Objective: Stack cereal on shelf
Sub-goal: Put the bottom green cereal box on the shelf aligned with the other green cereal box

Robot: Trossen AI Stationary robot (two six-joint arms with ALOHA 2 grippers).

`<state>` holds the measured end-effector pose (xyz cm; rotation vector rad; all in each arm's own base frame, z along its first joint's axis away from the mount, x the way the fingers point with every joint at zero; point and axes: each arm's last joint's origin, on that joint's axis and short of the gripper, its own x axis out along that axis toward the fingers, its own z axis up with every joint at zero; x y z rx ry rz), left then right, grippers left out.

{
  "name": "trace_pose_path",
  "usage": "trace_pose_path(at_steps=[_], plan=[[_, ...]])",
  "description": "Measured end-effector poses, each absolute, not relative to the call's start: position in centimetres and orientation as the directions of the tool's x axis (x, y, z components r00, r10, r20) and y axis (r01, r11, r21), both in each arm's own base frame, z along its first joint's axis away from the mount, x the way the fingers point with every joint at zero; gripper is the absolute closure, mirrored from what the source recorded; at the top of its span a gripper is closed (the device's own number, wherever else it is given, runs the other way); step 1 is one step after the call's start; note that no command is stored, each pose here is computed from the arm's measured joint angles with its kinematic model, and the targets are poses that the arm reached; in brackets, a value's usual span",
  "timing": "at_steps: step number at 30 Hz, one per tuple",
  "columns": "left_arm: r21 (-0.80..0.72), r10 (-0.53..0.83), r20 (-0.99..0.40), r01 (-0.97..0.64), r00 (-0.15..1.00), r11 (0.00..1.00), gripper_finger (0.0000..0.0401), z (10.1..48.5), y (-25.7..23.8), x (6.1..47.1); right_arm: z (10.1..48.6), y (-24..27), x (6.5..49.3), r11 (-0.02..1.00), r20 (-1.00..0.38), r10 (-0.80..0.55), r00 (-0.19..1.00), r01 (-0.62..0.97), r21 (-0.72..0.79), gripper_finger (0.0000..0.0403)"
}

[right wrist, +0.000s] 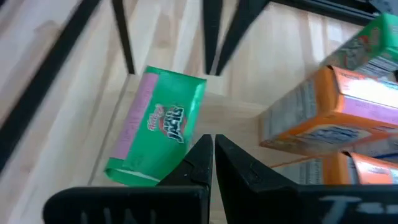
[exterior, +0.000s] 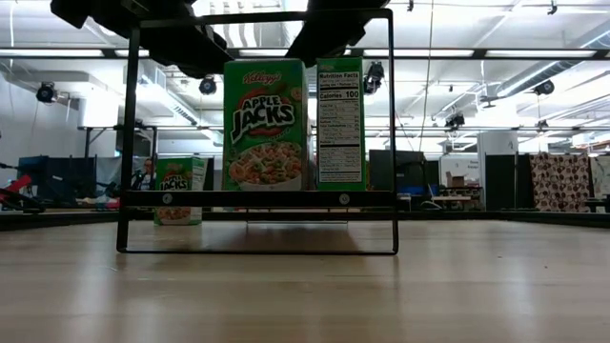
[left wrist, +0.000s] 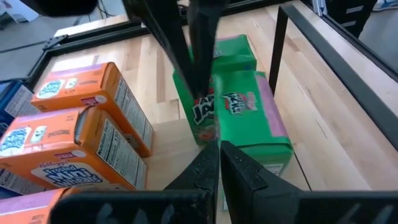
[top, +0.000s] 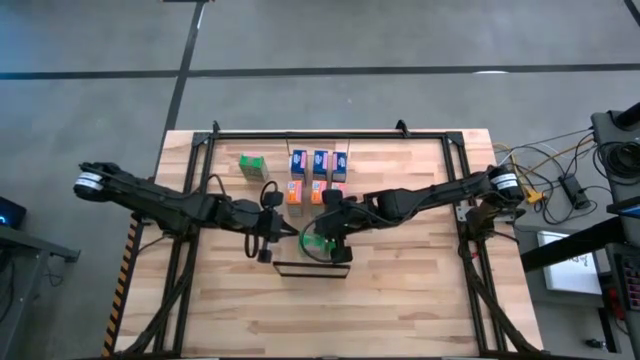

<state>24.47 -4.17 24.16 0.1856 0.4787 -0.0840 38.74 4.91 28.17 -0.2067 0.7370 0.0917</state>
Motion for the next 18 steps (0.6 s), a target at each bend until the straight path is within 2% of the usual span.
trace_pose_path(at_steps=[8,14,18], plan=[[0.163,-0.044,-0.437,0.127,0.899,0.978,0.0401,24.92,-4.12,23.96,28.18,5.01,38.74,0.980,-0.675,0.038,0.736,-0.159,-0.118,0.0394],[0.112,-0.163,-0.442,0.235,0.882,0.966,0.0401,24.94,-4.55,23.83,28.18,5.01,38.74,0.978,-0.675,0.038,0.736,-0.165,-0.125,0.0394],[0.101,-0.179,-0.447,0.248,0.876,0.964,0.0401,24.47,-4.71,24.34,28.18,5.00,38.73,0.977,-0.677,0.038,0.735,-0.170,-0.130,0.0394]])
